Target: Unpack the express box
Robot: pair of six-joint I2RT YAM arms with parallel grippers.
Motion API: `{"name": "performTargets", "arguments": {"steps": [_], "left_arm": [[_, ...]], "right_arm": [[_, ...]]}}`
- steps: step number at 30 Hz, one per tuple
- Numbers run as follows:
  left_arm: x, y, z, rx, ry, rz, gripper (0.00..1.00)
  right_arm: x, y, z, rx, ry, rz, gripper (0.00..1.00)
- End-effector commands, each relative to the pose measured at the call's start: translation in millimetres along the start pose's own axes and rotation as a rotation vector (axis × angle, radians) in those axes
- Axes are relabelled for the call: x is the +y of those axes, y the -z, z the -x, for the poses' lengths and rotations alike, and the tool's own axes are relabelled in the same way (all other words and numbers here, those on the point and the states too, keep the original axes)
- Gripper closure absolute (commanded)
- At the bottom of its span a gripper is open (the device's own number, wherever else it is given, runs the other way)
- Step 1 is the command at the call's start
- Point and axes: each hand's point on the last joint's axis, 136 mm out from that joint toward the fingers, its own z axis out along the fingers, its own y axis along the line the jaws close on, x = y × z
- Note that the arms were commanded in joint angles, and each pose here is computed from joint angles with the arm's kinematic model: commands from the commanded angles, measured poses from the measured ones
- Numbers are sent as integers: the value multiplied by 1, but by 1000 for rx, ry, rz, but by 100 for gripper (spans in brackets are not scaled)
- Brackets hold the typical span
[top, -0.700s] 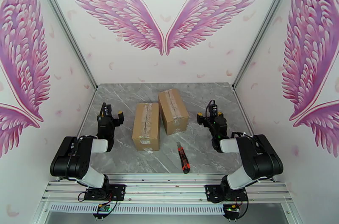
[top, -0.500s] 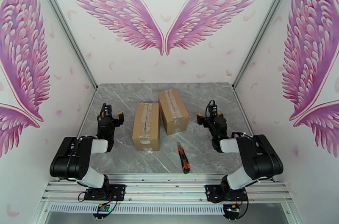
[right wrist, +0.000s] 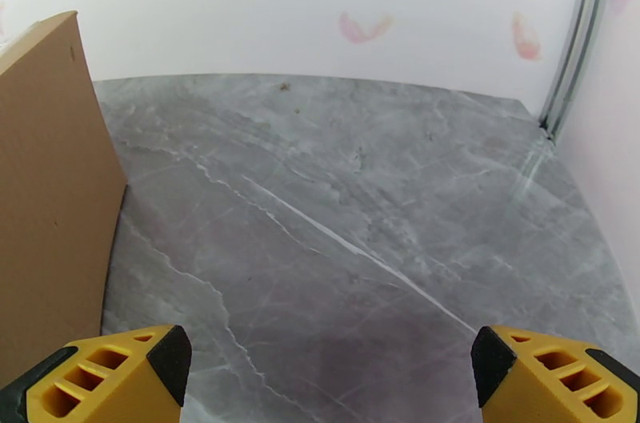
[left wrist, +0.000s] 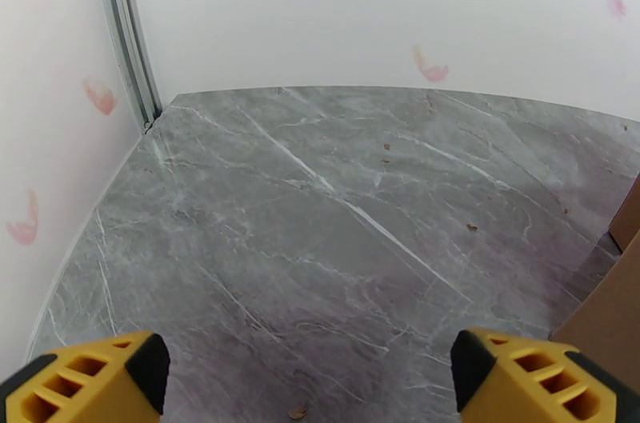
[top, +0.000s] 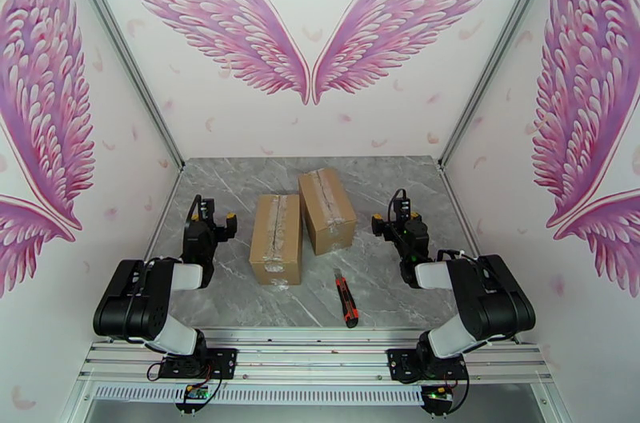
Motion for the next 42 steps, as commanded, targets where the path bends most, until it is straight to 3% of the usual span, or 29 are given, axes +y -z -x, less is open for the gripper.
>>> {"name": "performTargets", "arguments": {"steps": [1, 6, 10, 15, 21, 28, 33, 42], "left_arm": [[1, 3, 1, 2, -6, -6, 1], [2, 4, 3, -4, 8, -23, 1], [6, 9, 23, 31, 31, -38, 1], [14, 39, 74, 45, 127, -8, 1], [-10, 65, 104, 180, 296, -125, 1], [-37, 57, 129, 225, 387, -252, 1], [-62, 52, 140, 280, 357, -350, 1], [-78, 54, 154, 265, 306, -411, 1]], "right_arm": [[1, 4, -3, 9, -21, 12, 1], [2, 10, 2, -21, -12, 12, 1], [-14, 31, 39, -26, -42, -69, 1], [-3, 61, 63, 119, -160, 6, 3], [36, 115, 37, 385, -269, 139, 16], [85, 161, 8, 532, -211, 252, 31], [103, 174, -12, 649, -143, 262, 36], [150, 180, -59, 824, -154, 261, 39]]}}
